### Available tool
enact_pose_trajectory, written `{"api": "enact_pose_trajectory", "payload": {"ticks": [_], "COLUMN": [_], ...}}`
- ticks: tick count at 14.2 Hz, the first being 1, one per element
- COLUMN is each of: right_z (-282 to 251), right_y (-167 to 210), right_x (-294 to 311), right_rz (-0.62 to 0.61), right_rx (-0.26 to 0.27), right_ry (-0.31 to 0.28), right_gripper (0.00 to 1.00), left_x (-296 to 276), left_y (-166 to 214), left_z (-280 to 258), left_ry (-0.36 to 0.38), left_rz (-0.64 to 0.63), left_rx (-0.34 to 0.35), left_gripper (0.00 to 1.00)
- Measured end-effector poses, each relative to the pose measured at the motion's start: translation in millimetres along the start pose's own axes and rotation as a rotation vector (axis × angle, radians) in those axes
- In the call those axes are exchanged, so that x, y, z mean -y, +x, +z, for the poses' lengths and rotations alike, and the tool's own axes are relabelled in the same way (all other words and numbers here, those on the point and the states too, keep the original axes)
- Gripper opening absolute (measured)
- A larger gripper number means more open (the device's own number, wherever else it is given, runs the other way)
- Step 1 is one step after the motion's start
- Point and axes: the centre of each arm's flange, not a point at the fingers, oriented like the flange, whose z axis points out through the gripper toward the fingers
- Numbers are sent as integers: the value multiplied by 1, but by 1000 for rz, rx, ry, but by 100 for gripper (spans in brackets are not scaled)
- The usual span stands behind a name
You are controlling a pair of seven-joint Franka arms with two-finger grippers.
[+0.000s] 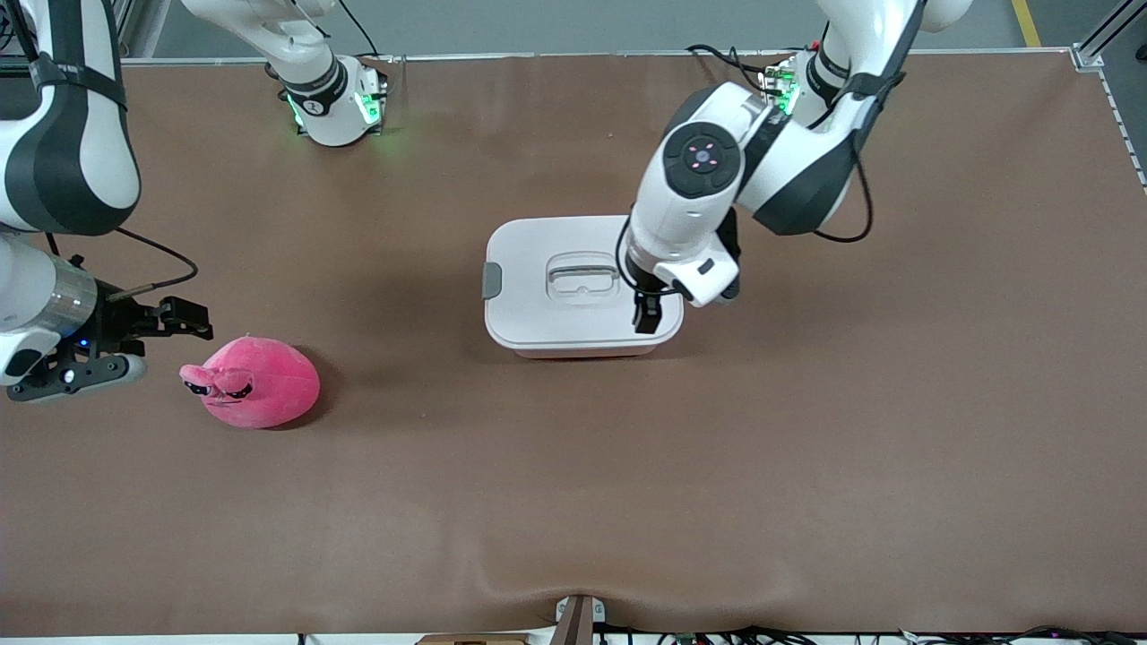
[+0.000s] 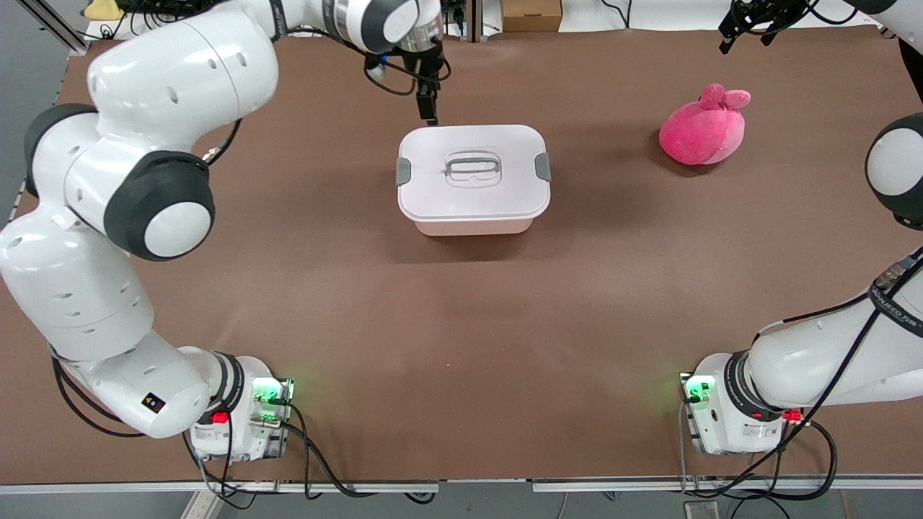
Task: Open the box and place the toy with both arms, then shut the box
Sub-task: 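Move the left gripper to the lid handle while the right gripper reaches the plush, then grasp the lid handle with the left gripper while the right gripper grasps the plush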
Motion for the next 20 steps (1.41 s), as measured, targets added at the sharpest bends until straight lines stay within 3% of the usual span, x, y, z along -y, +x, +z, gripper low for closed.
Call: {"api": "enact_pose_trajectory", "payload": {"ticks": [5, 8, 16, 18, 20], "right_z": [35, 56, 101, 104, 109], "right_y": [16, 22, 20, 20, 21], "right_x": [-7, -6, 5, 1, -1], "right_rz": [4, 0, -57, -83, -98], "right_rx": [2, 13, 37, 28, 6], "right_ry": [-5, -4, -1, -6, -30], "right_gripper": [100, 100, 100, 100, 100], "left_x": [29, 48, 71, 76, 78], "left_y": [-44, -70, -85, -85, -86], "left_z": [33, 59, 102, 107, 107], "left_ry": [-38, -43, -26, -31, -32], "left_rz": [-73, -95, -72, -55, -47], "left_rx": [-67, -72, -128, -148, -150], "left_gripper": [100, 100, 100, 96, 80]}}
